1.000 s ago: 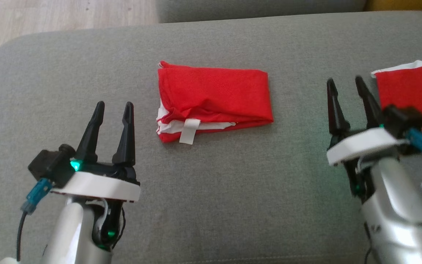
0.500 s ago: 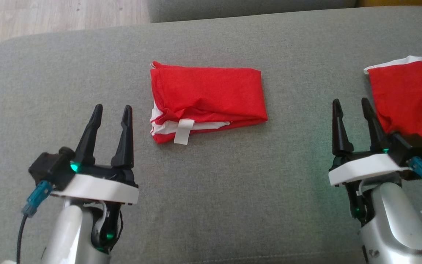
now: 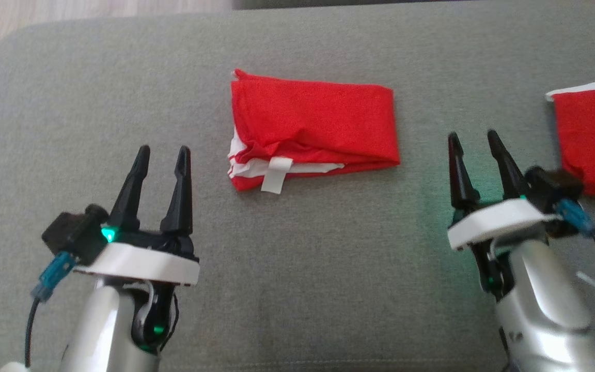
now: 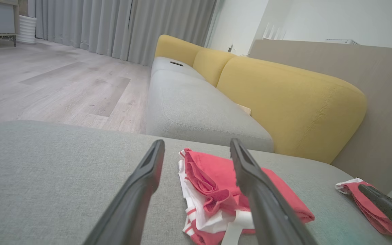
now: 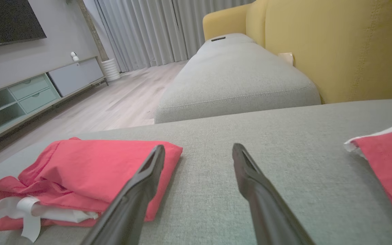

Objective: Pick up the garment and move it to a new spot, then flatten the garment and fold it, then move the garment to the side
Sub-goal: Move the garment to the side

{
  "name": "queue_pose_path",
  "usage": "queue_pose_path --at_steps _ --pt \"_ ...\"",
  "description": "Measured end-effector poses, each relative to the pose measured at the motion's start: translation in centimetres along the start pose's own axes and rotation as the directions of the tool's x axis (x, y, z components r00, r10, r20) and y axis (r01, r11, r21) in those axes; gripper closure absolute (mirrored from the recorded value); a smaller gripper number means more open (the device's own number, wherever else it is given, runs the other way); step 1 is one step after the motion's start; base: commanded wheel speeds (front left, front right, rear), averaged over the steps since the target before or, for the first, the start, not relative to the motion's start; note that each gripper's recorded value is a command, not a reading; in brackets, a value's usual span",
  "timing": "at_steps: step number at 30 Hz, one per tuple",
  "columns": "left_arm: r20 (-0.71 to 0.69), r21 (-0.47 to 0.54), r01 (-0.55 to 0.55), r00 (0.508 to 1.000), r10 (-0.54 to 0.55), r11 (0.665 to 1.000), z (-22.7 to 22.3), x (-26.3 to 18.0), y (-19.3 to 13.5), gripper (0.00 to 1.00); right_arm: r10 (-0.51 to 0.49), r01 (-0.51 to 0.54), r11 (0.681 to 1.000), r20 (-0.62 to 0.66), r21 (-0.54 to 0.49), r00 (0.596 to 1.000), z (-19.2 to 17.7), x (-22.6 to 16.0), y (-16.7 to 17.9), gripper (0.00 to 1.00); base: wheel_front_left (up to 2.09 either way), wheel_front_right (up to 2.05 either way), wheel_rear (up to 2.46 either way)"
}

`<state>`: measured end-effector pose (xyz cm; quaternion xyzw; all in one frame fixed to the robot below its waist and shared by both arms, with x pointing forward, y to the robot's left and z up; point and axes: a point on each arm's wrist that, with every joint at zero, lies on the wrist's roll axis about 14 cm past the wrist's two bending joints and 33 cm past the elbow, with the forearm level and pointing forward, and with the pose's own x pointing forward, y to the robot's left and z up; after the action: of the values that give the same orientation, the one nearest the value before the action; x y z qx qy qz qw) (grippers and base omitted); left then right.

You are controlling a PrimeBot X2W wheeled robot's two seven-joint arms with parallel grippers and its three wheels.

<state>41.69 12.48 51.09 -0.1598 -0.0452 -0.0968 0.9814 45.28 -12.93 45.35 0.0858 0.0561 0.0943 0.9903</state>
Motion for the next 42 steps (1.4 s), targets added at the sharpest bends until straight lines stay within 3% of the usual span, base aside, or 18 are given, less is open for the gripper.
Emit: queue_pose_path --at_steps 9,17,22,23,24,25,30,35,42 --pt "0.008 -0.002 -0.016 1.000 0.016 1.000 0.1 1.4 1.1 0.00 0.058 -0.058 0.998 -0.182 0.002 0.982 -3.7 4.5 1.8 0.00 0.00 0.00 0.00" --pt "-0.011 0.004 -0.077 0.997 0.077 0.997 -0.3 0.5 3.2 0.00 0.123 -0.094 0.991 -0.347 0.098 0.930 -8.2 7.1 4.7 0.00 0.00 0.00 0.00" --pt "-0.018 0.015 -0.106 0.994 0.106 0.994 -0.3 -0.1 4.1 0.00 0.159 -0.116 0.984 -0.379 0.134 0.912 -8.6 8.3 6.0 0.00 0.00 0.00 0.00" --pt "-0.017 0.016 -0.108 0.994 0.108 0.994 -0.3 -0.2 4.1 0.00 0.168 -0.129 0.984 -0.384 0.126 0.908 -8.7 8.4 6.4 0.13 0.00 0.00 0.00" --pt "-0.016 0.017 -0.109 0.994 0.109 0.994 -0.2 -0.2 4.2 0.00 0.175 -0.141 0.983 -0.389 0.114 0.905 -8.6 8.5 6.6 0.80 0.00 0.00 0.00" --pt "-0.014 0.017 -0.109 0.994 0.109 0.994 -0.1 -0.2 4.2 0.00 0.181 -0.154 0.983 -0.392 0.099 0.902 -8.6 8.4 6.8 1.00 0.00 0.00 0.00" --pt "-0.003 0.015 -0.092 0.996 0.092 0.996 0.2 0.1 3.6 0.00 0.183 -0.187 0.982 -0.376 0.026 0.909 -8.2 7.5 6.7 1.00 0.00 0.00 0.00" --pt "0.007 0.016 -0.037 0.999 0.037 0.999 0.4 0.7 1.7 0.00 0.167 -0.216 0.968 -0.321 -0.124 0.932 -6.2 6.8 5.3 1.00 0.00 0.00 0.00" --pt "0.011 0.018 0.114 0.993 -0.115 0.993 0.2 2.0 -3.3 0.00 0.140 -0.226 0.908 -0.252 -0.352 0.957 -2.1 5.7 2.0 1.00 0.00 0.00 0.00"
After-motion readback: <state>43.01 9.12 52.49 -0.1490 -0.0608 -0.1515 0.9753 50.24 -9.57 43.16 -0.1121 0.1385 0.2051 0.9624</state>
